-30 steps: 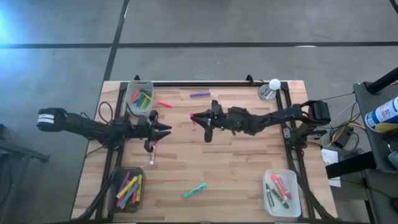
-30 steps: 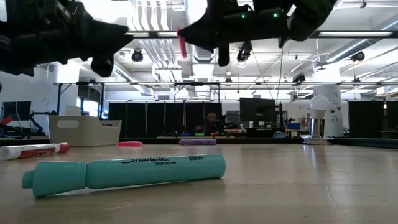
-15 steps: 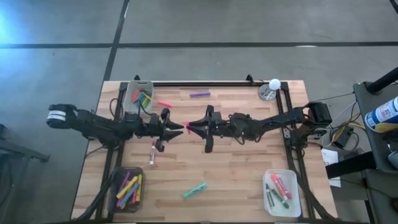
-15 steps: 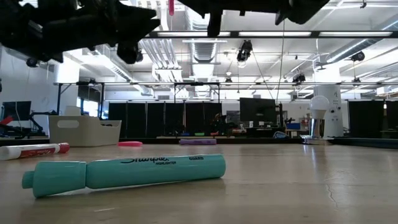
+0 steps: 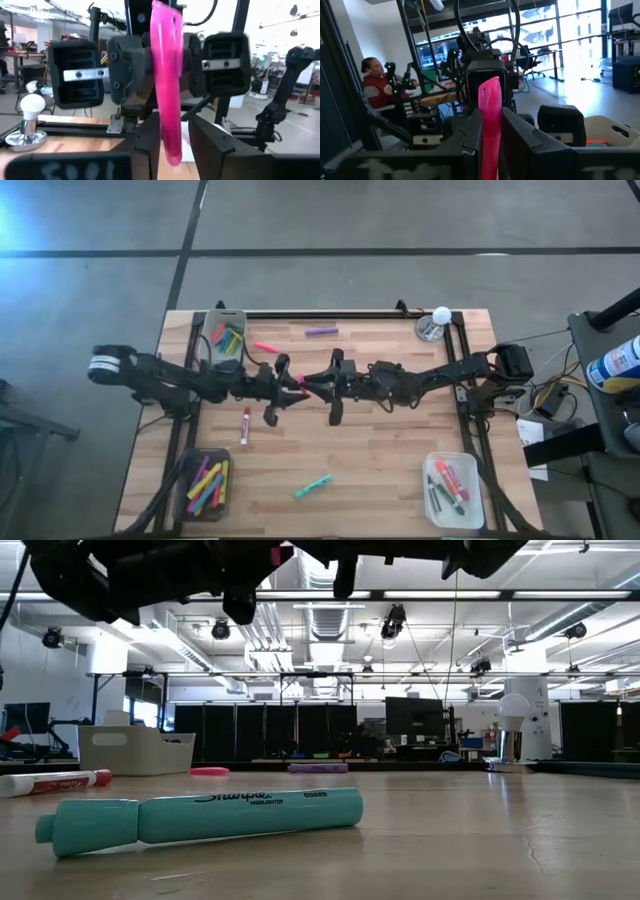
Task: Pick & Place Markers
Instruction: Put the pink pen into the gray bin
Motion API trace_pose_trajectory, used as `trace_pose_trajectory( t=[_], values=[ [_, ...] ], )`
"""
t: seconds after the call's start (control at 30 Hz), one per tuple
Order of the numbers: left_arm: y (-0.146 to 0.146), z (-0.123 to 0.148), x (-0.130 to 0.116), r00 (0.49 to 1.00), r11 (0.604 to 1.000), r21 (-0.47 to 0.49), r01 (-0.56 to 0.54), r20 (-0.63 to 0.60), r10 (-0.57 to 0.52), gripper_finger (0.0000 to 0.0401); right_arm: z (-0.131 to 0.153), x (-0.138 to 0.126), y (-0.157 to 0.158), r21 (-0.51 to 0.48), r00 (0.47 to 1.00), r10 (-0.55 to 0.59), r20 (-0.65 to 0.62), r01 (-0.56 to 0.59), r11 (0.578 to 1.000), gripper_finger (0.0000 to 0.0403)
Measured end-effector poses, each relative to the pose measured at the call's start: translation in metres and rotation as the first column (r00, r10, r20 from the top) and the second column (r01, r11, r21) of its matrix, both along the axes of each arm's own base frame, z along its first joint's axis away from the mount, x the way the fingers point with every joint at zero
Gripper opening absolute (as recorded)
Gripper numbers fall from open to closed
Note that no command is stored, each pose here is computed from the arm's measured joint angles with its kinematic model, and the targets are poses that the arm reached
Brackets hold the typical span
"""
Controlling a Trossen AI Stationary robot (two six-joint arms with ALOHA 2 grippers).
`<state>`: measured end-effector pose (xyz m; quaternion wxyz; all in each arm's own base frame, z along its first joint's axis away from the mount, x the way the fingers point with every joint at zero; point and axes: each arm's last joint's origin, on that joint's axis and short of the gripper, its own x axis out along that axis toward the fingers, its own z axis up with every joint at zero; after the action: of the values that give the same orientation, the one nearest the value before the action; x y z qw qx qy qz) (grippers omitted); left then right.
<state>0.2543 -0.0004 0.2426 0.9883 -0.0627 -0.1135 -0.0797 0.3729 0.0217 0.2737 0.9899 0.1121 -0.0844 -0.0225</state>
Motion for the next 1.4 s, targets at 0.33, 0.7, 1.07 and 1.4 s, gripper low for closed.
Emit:
trace_pose_trajectory(
  t=[0.33, 0.7, 1.07, 1.4],
  values=[
    [0.002, 0.011, -0.01, 0.994, 0.994, 0.017, -0.104, -0.028, 0.105, 0.0029, -0.004, 0.0, 0.0, -0.024, 0.998, -0.023, -0.052, 0.022, 0.999, 0.0088],
    [0.023, 0.036, -0.069, 0.663, 0.784, 0.095, -0.614, -0.478, 0.576, 0.0029, 0.019, -0.028, -0.004, -0.102, 0.966, -0.142, -0.217, 0.122, 0.987, 0.0156],
    [0.077, 0.041, -0.104, 0.09, 0.453, 0.322, -0.831, -0.726, 0.682, 0.0029, 0.006, -0.039, -0.001, -0.143, 0.907, -0.204, -0.369, 0.161, 0.977, 0.0105],
    [0.155, -0.002, -0.12, -0.18, 0.346, 0.382, -0.857, -0.851, 0.493, 0.0029, -0.008, -0.043, 0.0, -0.153, 0.892, -0.201, -0.404, 0.151, 0.977, 0.0061]
  ],
)
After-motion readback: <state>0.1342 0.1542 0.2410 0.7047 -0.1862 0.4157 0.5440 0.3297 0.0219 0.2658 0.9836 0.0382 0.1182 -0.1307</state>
